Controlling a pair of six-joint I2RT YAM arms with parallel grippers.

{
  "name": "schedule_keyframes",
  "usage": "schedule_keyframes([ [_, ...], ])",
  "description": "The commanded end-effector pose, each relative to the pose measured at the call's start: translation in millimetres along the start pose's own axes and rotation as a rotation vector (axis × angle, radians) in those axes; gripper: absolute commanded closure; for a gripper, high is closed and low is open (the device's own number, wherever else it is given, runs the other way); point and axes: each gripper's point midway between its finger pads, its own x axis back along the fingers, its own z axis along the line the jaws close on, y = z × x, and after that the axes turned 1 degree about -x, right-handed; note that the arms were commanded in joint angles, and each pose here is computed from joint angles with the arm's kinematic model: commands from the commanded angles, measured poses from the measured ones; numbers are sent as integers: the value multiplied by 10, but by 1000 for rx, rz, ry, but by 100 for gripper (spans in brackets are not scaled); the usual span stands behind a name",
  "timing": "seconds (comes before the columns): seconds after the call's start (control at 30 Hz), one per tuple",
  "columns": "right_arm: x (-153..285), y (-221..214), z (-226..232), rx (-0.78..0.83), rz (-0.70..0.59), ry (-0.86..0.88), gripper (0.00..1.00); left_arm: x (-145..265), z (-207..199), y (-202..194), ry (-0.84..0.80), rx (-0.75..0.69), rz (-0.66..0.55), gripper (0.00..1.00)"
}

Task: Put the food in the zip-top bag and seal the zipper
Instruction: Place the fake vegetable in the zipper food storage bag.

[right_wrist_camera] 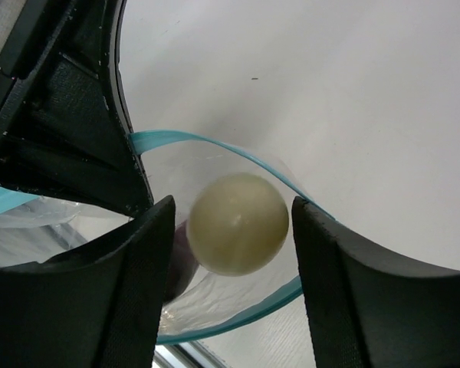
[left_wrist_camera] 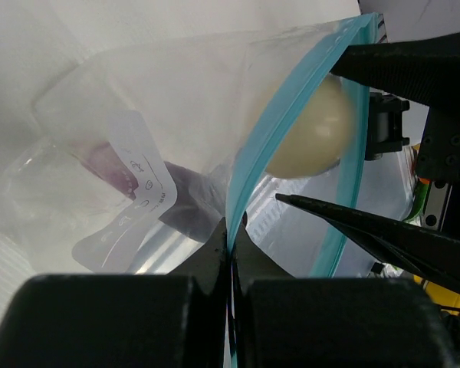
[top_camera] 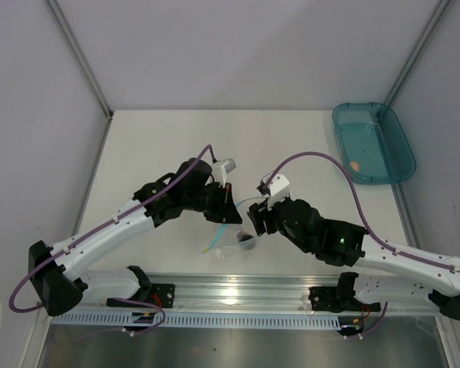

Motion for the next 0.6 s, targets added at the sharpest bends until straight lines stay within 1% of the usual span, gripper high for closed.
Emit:
schedule_keyframes([
  [0.0, 37, 101, -27, -45, -40, 5, 34, 91, -153, 149, -46, -10, -49, 99],
  [0.03, 35, 83, -26, -46, -33, 9, 31, 96, -152, 154, -46, -10, -51, 99],
  [0.1, 31, 77, -44, -54, -29, 7, 27, 95, -153, 167, -47, -10, -54, 99],
  [0.23, 40, 88, -35, -67, -30, 20, 24, 107, -166, 175, -51, -12, -60, 99],
  [0.4, 98, 187, -40, -93, -49, 32, 25, 98, -125, 145, -41, -7, -57, 99],
  [0.57, 207, 400, -145, -152, -85, 16, 27, 74, -71, 122, -29, -6, -57, 99],
])
